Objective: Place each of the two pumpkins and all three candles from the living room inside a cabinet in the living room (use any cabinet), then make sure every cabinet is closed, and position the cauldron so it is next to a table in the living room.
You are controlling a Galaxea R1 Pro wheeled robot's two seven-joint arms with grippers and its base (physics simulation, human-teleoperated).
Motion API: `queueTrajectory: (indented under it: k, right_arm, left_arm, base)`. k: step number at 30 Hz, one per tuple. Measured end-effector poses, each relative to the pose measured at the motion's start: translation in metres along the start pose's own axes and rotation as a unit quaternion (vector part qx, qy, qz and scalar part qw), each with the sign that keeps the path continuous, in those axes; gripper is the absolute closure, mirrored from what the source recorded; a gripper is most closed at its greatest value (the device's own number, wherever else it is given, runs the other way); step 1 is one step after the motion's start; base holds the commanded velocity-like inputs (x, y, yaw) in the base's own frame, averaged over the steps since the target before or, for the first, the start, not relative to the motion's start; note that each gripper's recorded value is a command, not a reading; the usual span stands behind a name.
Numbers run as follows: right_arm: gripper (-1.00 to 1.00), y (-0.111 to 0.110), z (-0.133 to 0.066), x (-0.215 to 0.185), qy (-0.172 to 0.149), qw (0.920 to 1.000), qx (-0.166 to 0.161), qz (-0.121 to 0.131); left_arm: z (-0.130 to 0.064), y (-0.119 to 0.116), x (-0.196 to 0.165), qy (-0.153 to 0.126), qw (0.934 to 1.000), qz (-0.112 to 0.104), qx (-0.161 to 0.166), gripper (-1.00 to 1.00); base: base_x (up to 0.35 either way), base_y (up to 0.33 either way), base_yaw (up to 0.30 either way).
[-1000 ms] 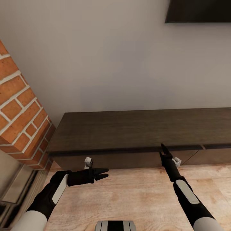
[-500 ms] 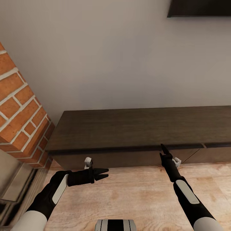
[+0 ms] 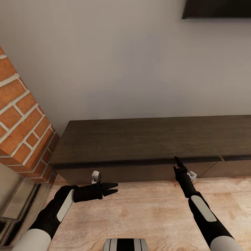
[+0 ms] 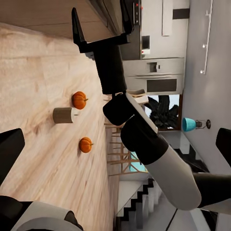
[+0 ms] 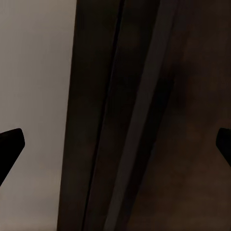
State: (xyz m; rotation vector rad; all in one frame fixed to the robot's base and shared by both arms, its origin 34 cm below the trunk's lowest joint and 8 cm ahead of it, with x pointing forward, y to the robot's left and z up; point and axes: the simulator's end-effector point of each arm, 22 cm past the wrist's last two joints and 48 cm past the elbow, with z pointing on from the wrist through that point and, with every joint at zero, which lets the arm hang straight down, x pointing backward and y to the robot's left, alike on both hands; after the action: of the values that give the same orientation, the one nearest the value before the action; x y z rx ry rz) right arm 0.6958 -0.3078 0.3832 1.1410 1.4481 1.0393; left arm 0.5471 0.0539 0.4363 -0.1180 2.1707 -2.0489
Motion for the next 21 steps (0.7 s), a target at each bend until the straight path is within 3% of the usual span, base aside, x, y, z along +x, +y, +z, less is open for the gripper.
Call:
queueTrajectory:
  k: [21]
  right_arm:
    - [-1.0,-0.0007,-0.0002,0.0001,0.0,1.0,0.001,-0.001]
  left_arm:
    - [0.0003,0.0,0.0004,0.001,1.0,0.0,0.0,-1.0]
  base:
    - [0.028,0.0,0.0]
